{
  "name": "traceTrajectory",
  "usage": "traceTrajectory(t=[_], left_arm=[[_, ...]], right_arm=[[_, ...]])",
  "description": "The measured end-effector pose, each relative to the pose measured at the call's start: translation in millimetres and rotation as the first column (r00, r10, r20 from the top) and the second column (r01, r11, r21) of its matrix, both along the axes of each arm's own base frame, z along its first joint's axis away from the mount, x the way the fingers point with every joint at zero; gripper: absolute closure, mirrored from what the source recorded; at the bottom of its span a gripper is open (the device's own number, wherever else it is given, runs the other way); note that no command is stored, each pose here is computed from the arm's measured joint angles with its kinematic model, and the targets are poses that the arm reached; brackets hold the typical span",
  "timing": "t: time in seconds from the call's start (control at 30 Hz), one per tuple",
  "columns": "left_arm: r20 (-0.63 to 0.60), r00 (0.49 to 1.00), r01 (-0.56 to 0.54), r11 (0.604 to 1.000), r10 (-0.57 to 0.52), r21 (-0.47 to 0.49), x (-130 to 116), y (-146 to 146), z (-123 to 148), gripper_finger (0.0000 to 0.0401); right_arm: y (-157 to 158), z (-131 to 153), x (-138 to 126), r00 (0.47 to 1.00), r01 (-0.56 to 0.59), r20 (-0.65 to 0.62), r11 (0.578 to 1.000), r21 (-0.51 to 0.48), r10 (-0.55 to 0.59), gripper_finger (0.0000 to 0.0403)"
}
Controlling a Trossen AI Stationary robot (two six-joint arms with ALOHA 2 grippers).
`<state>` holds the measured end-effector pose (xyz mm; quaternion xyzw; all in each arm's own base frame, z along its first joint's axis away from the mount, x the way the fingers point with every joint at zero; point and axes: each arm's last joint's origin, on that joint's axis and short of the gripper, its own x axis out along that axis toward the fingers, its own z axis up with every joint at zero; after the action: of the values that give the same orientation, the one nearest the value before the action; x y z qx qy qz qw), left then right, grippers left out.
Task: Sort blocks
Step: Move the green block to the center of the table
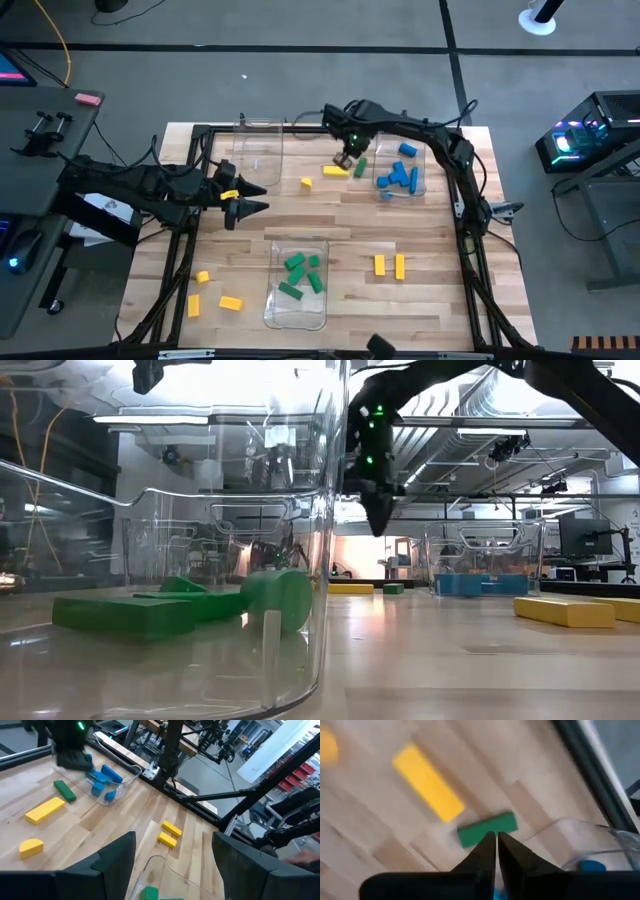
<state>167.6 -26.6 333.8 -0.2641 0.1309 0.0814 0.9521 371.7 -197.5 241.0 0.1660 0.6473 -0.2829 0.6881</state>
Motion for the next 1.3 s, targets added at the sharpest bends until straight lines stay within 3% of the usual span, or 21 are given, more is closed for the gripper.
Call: traceTrajectory(t=[0.1, 0.2, 0.33, 0.63, 0.97, 1.3], left_arm=[[0.002, 1.0, -0.018, 1.0, 0.018, 0.005, 0.0, 0.5, 0.2, 0.0154], [0.006, 1.0, -0.027, 1.0, 0.027, 0.006, 0.0, 0.9, 0.5, 0.0154], [0.009, 0.999, -0.051, 0.999, 0.051, -0.008, 0.0, 1.4, 0.5, 0.0154], [0.015, 0.996, -0.085, 0.996, 0.085, -0.016, -0.1, 2.4, 0.8, 0.0154], [0.015, 0.996, -0.091, 0.995, 0.092, -0.03, -0.1, 2.4, 0.7, 0.0154], [0.015, 0.995, -0.093, 0.995, 0.094, -0.038, -0.1, 2.4, 0.6, 0.0154]], right_arm=[[5.6, -24.0, -3.6, 0.989, -0.099, -0.103, 0.993, 0.071, 0.106, 0.0399], [10.1, -43.2, -8.5, 0.973, -0.131, -0.18, 0.989, 0.072, 0.142, 0.0398], [17.8, -59.1, -9.3, 0.959, -0.189, -0.199, 0.978, 0.088, 0.203, 0.04], [22.9, -67.6, 0.4, 0.931, -0.317, -0.194, 0.949, 0.0, 0.311, 0.0402], [5.5, -77.4, -2.2, 0.956, -0.241, -0.179, 0.97, -0.022, 0.233, 0.0402], [19.1, -93.0, 5.9, 0.94, -0.264, -0.22, 0.965, 0.006, 0.259, 0.0403]])
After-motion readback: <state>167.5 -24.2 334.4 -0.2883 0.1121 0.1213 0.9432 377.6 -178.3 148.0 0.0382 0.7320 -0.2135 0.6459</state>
